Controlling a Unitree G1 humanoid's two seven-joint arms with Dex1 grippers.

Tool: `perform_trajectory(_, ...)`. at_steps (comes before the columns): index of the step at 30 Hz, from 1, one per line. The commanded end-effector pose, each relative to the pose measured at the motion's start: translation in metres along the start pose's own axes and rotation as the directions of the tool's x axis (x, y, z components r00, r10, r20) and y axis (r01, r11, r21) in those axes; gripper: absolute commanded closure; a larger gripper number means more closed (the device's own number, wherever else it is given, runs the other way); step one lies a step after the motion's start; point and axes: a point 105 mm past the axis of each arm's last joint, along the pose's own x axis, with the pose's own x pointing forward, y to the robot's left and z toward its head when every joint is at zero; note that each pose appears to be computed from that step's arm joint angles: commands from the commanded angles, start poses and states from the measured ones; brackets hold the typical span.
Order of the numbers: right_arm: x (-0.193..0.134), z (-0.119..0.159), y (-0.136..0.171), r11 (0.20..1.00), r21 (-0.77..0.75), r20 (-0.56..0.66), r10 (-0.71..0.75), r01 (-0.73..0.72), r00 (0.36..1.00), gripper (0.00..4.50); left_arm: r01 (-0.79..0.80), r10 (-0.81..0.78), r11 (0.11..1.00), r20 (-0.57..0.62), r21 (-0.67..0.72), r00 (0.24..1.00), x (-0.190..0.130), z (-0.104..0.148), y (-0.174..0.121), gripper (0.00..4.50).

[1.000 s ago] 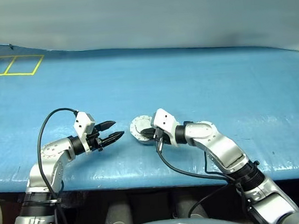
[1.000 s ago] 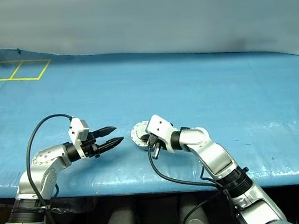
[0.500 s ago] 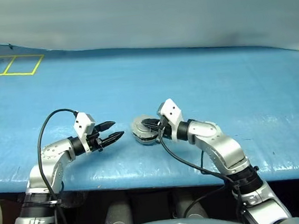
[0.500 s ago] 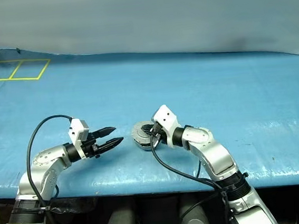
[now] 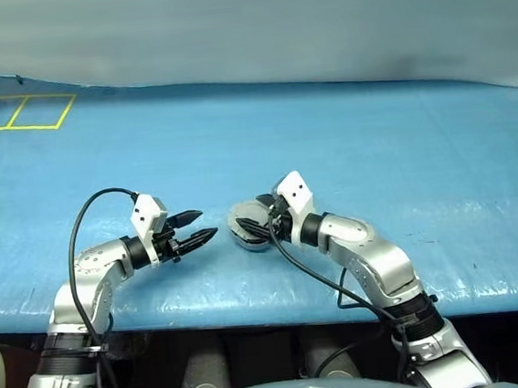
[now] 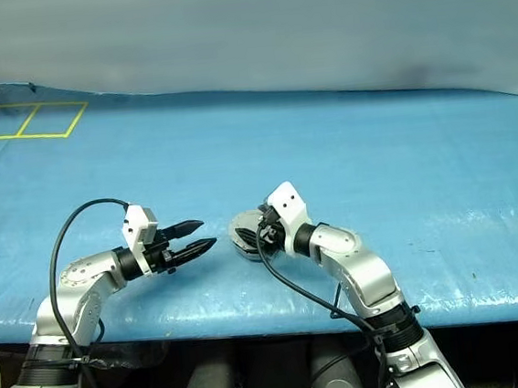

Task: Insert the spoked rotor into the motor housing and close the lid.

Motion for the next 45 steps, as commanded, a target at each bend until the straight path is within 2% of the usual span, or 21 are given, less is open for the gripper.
perform_trajectory(1, 0.001, -0.002, 0.001, 1.0, -0.017, -0.001, -0.01, 0.01, 1.0, 0.64, 0.036, -0.037, 0.999, 0.036, 0.041, 0.999, 0.001, 0.014, -0.006, 1.46)
perform_trajectory(12, 0.002, -0.013, 0.0, 1.0, -0.023, -0.028, -0.011, 0.011, 1.0, 0.64, 0.07, -0.074, 0.995, 0.061, 0.065, 0.995, 0.002, 0.017, -0.008, 1.46)
perform_trajectory(16, -0.001, -0.008, 0.0, 0.999, -0.038, -0.017, 0.003, -0.004, 1.0, 1.46, 0.091, -0.097, 0.993, 0.074, 0.079, 0.993, 0.003, 0.019, -0.009, 1.46)
perform_trajectory(26, -0.006, 0.01, -0.002, 0.989, -0.144, -0.008, 0.042, -0.042, 0.999, 1.46, 0.12, -0.129, 0.987, 0.072, 0.109, 0.989, 0.002, 0.02, -0.011, 1.46)
perform_trajectory(45, 0.004, -0.016, -0.01, 0.986, -0.166, -0.098, -0.008, -0.009, 0.995, 1.46, 0.13, -0.138, 0.984, 0.065, 0.12, 0.988, 0.001, 0.016, -0.013, 1.46)
